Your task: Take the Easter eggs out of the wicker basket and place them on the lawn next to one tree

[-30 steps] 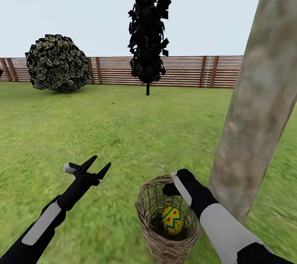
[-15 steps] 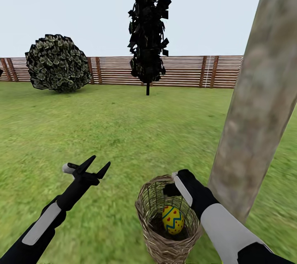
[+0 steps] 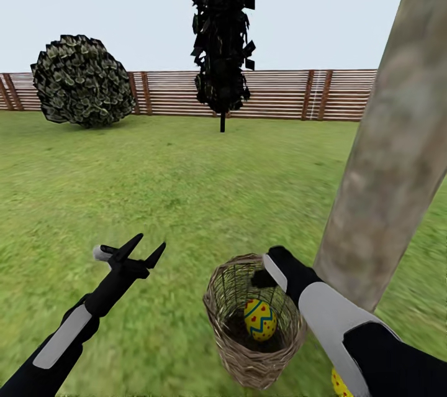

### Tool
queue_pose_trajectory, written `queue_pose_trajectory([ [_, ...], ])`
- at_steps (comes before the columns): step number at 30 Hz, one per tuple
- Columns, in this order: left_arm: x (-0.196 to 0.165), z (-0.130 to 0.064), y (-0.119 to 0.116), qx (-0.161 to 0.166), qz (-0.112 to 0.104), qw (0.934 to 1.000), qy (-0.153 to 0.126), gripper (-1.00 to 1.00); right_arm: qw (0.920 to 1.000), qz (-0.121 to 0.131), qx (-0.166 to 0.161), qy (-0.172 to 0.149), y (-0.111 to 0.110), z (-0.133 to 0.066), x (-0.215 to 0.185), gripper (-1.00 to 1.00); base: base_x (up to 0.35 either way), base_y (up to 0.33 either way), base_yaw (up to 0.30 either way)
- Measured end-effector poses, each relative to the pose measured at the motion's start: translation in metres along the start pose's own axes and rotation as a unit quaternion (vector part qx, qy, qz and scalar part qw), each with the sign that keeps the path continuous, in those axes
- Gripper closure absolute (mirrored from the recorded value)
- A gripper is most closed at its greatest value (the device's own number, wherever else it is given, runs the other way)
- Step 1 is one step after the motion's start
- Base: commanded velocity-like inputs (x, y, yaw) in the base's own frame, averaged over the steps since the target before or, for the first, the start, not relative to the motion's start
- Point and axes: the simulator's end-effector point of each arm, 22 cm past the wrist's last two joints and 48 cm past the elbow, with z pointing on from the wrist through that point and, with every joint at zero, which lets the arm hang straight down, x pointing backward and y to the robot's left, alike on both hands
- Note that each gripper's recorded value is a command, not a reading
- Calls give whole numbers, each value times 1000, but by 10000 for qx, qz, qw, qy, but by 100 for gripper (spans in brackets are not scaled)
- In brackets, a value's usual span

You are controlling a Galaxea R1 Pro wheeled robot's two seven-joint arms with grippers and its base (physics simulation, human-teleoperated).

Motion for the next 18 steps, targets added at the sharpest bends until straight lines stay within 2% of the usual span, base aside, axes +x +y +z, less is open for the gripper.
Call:
queue_pose_trajectory([
  [12, -1, -9, 24, -165, -142, 9997, -61, -100, 9997, 9, -28, 247, 1, 25, 15, -100, 0, 0, 0],
  [16, -1, -9, 24, -162, -149, 9997, -65, -100, 9989, 9, -380, 257, 17, 25, 15, -100, 11, 0, 0],
  [18, 0, -8, 24, -176, -148, 9997, -49, -100, 9976, 2, -638, 269, 28, 23, 16, -100, 295, 0, 0],
])
